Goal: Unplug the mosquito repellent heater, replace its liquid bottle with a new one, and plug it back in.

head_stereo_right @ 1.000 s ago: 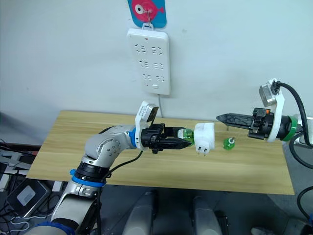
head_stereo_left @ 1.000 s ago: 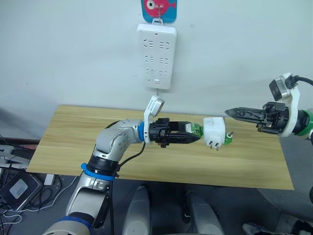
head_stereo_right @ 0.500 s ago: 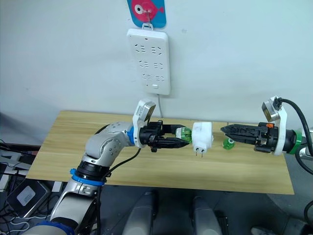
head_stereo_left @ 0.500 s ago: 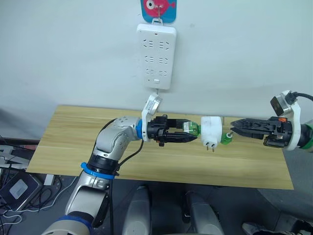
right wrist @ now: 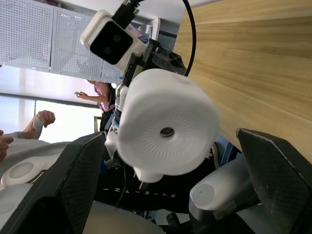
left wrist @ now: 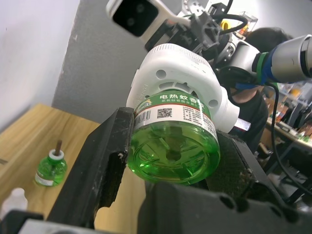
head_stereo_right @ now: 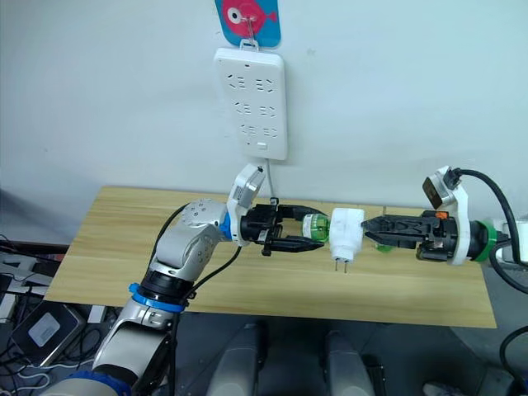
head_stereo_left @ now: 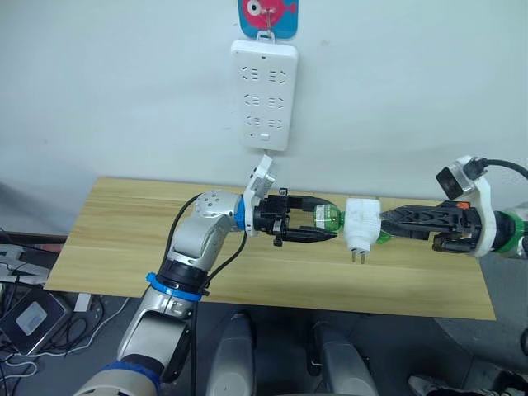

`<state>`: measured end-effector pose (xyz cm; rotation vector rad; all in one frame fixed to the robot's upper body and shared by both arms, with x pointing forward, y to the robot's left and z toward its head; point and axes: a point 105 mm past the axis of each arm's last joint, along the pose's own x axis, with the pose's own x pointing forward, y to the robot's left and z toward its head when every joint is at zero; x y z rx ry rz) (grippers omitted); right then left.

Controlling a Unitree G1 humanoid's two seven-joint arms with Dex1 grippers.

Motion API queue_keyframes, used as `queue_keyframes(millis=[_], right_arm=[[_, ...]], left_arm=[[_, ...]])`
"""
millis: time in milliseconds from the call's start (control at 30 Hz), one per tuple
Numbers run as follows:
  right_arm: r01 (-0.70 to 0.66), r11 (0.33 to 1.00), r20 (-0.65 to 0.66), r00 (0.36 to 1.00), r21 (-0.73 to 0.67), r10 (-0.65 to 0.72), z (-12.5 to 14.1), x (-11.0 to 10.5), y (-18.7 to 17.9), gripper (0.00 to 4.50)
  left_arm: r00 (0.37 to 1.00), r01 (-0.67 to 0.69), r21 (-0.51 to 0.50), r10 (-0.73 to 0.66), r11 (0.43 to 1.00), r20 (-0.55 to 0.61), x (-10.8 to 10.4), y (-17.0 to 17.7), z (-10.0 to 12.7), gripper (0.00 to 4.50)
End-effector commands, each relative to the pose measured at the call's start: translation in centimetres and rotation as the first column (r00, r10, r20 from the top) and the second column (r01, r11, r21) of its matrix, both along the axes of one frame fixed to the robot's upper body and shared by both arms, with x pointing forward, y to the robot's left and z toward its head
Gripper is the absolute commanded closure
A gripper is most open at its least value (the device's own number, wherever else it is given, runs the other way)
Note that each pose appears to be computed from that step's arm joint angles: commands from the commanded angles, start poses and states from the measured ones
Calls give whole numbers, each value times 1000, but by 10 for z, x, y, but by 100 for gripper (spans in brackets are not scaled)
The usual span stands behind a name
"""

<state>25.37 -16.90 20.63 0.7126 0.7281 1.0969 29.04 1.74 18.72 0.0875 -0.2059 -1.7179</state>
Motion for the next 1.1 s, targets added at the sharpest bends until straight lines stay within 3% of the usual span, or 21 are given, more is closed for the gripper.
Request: queue_keyframes(millis=[33, 233, 433, 600, 733, 900, 967, 1000, 1100], right_arm=[[-17, 1000, 45, 999, 8, 16, 6, -1, 10, 2], [-31, 999, 99, 995, 21, 28, 11, 3, 25, 2], [-57, 998, 102, 993, 8, 56, 11, -3, 25, 141], [-60, 998, 126, 990, -37, 64, 12, -8, 26, 140], [-34, 993, 211, 976, -112, 57, 20, -8, 30, 140], [41, 935, 525, 836, -351, 160, 25, -6, 37, 140], [82, 933, 629, 758, -351, 170, 33, -1, 40, 140], [91, 927, 694, 690, -364, 205, 38, -2, 43, 140], [75, 914, 772, 564, -399, 291, 40, -9, 50, 140]], left_arm=[[997, 44, -17, -43, 999, 57, -8, -7, 7, 221], [997, 43, -16, -42, 999, 59, -9, -8, 4, 221], [998, 35, -13, -34, 999, 58, -8, -8, 2, 221], [999, 36, -10, -36, 999, 31, -9, -7, 1, 221], [995, 58, 1, -57, 998, -85, -11, -3, 0, 221], [951, 100, 26, -88, 995, -295, -14, 7, 0, 221], [941, 108, 27, -93, 994, -326, -14, 10, 1, 221], [939, 117, 29, -101, 993, -329, -15, 10, 1, 221], [938, 126, 31, -109, 991, -329, -17, 11, 3, 221]])
